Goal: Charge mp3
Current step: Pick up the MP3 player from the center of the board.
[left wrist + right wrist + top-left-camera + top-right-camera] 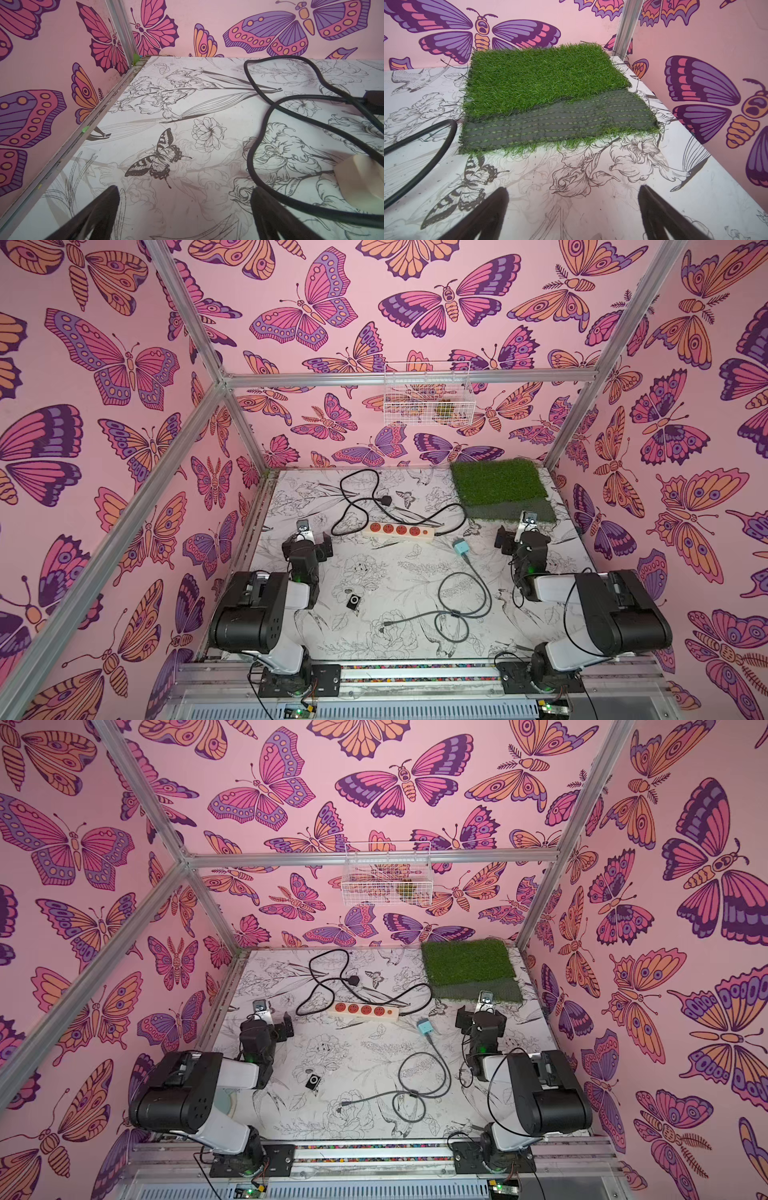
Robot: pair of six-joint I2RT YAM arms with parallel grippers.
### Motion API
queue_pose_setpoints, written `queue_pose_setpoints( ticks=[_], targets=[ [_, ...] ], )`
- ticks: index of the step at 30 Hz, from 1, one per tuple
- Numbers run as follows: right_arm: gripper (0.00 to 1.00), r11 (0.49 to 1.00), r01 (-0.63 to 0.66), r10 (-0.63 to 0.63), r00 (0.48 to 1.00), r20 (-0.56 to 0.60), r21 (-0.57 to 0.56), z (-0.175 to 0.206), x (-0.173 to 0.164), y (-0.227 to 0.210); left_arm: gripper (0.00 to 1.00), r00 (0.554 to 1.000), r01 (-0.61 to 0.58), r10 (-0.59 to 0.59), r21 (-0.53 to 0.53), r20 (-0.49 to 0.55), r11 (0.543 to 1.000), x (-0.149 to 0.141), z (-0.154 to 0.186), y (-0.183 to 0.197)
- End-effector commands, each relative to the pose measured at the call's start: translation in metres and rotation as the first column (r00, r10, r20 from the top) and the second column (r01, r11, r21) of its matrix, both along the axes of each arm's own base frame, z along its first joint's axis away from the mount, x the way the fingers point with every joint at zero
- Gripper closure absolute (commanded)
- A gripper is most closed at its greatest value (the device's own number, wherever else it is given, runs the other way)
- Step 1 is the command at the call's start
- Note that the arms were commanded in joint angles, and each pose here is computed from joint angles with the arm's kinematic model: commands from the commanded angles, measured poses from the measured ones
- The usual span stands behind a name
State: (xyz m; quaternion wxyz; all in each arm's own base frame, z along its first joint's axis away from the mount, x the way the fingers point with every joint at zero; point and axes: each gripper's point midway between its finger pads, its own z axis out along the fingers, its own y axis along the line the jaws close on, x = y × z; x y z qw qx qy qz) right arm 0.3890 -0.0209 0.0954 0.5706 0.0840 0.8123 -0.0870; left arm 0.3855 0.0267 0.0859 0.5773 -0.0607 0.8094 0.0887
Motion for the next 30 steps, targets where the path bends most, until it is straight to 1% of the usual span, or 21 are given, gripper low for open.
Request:
queue_pose_setpoints(
  ticks=[1,18,19,20,21,22,23,25,27,28,29,30],
  targets=[
    [0.01,1.0,-0.004,0.004,1.0,0.004,-0.01,0.003,-0.002,-0.002,0.0,1.0,0.01,-0.01,0.005,-0.015,1.0,-0.005,-0.002,0.001],
    [0.01,1.0,-0.004,0.004,1.0,0.005,-0.01,0.003,-0.001,-0.001,0.0,1.0,0.009,-0.009,0.006,-0.015,1.0,-0.005,-0.002,0.001],
    [0.01,1.0,-0.004,0.004,1.0,0.004,-0.009,0.003,-0.002,-0.001,0.0,1.0,-0.003,0.003,-0.002,-0.02,1.0,-0.006,-0.004,0.004],
    [0.01,1.0,-0.005,0.005,1.0,0.005,-0.011,0.003,-0.002,-0.001,0.0,0.999,-0.044,0.044,-0.014,-0.008,0.999,-0.007,-0.001,0.011],
    [0.01,1.0,-0.017,0.017,1.0,0.01,-0.011,0.004,-0.002,0.001,0.0,0.999,-0.05,0.05,-0.033,0.005,0.998,-0.008,0.003,0.014],
    [0.01,0.996,-0.082,0.083,0.996,0.036,-0.017,0.009,-0.002,0.011,0.0,0.998,-0.05,0.051,-0.032,0.022,0.998,-0.009,0.006,0.014],
    [0.01,0.993,-0.113,0.115,0.991,0.073,-0.028,0.018,-0.003,0.016,0.0,0.998,-0.049,0.05,-0.025,0.028,0.998,-0.01,0.007,0.014],
    [0.01,0.996,-0.08,0.083,0.994,0.066,-0.044,0.034,-0.011,0.013,0.0,0.998,-0.031,0.031,-0.002,0.055,1.0,-0.014,0.011,0.007],
    [0.01,0.997,-0.06,0.063,0.995,0.072,-0.042,0.055,-0.019,0.009,0.01,0.996,0.0,-0.004,0.048,0.089,0.999,-0.017,0.017,-0.004],
    [0.01,0.996,-0.069,0.075,0.991,0.112,-0.053,0.072,-0.023,0.011,0.0,0.995,0.01,-0.018,0.081,0.096,0.997,-0.018,0.02,-0.01],
    [0.01,0.996,-0.071,0.078,0.986,0.145,-0.049,0.085,-0.027,0.012,0.0,0.99,-0.072,0.058,0.109,0.125,0.992,-0.021,0.031,-0.002],
    [0.01,0.995,-0.088,0.093,0.98,0.175,-0.036,0.098,-0.031,0.015,0.0,0.988,-0.132,0.123,0.094,0.094,0.987,-0.021,0.037,0.009]
  ],
)
